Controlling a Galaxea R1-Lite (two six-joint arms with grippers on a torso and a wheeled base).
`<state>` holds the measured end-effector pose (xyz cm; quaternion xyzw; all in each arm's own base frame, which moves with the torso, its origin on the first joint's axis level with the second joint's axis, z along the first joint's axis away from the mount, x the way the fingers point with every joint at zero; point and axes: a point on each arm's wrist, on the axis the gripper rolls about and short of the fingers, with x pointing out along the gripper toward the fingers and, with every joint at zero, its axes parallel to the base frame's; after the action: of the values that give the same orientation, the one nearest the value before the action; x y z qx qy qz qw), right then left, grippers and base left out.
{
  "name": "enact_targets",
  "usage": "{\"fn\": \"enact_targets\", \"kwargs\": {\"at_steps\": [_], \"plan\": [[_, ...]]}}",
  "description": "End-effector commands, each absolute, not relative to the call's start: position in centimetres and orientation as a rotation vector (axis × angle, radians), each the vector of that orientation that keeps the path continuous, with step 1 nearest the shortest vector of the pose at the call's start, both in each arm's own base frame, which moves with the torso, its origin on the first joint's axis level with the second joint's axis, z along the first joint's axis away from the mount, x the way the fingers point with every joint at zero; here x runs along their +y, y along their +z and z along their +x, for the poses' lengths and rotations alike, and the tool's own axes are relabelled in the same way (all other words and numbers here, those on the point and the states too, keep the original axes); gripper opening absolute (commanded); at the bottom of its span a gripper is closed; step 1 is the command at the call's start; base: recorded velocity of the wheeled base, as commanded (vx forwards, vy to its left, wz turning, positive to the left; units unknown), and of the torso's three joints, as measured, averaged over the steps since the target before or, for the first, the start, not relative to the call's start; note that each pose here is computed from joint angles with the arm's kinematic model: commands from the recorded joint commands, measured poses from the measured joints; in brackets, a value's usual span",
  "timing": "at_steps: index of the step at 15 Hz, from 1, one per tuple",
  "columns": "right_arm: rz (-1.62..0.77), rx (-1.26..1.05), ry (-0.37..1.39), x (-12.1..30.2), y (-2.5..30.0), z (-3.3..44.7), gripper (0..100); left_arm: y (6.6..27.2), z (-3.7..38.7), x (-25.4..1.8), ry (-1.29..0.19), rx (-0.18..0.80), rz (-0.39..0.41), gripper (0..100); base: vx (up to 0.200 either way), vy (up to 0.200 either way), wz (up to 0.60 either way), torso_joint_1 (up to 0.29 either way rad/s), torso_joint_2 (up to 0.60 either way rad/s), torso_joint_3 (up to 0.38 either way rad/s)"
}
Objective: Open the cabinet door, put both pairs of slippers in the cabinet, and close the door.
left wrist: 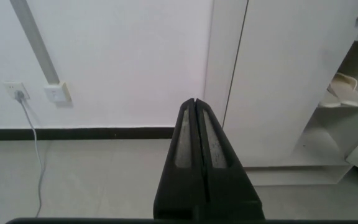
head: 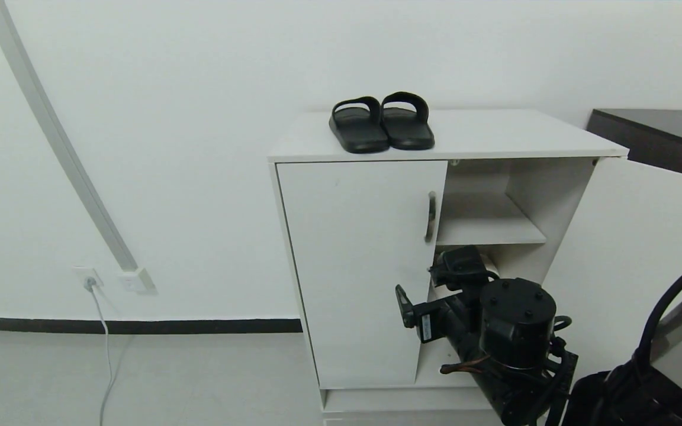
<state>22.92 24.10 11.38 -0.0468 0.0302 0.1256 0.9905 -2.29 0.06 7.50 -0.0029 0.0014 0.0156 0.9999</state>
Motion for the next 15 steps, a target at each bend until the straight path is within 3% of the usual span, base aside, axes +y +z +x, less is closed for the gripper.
{"fn": "enact_targets", "kwargs": {"at_steps": [1, 15], "plan": [[-0.099, 0.066, 0.253, 24.03, 11.20, 22.87, 100, 7.50, -2.28, 0.07, 0.032, 0.005, -0.006, 0, 0.000, 0.000, 0.00, 0.134, -0.48, -0.334], [-0.109, 0.081, 0.253, 24.03, 10.67, 22.87, 100, 7.50, -2.28, 0.07, 0.032, 0.005, -0.003, 0, 0.000, 0.000, 0.00, 0.185, -0.50, -0.323]]}}
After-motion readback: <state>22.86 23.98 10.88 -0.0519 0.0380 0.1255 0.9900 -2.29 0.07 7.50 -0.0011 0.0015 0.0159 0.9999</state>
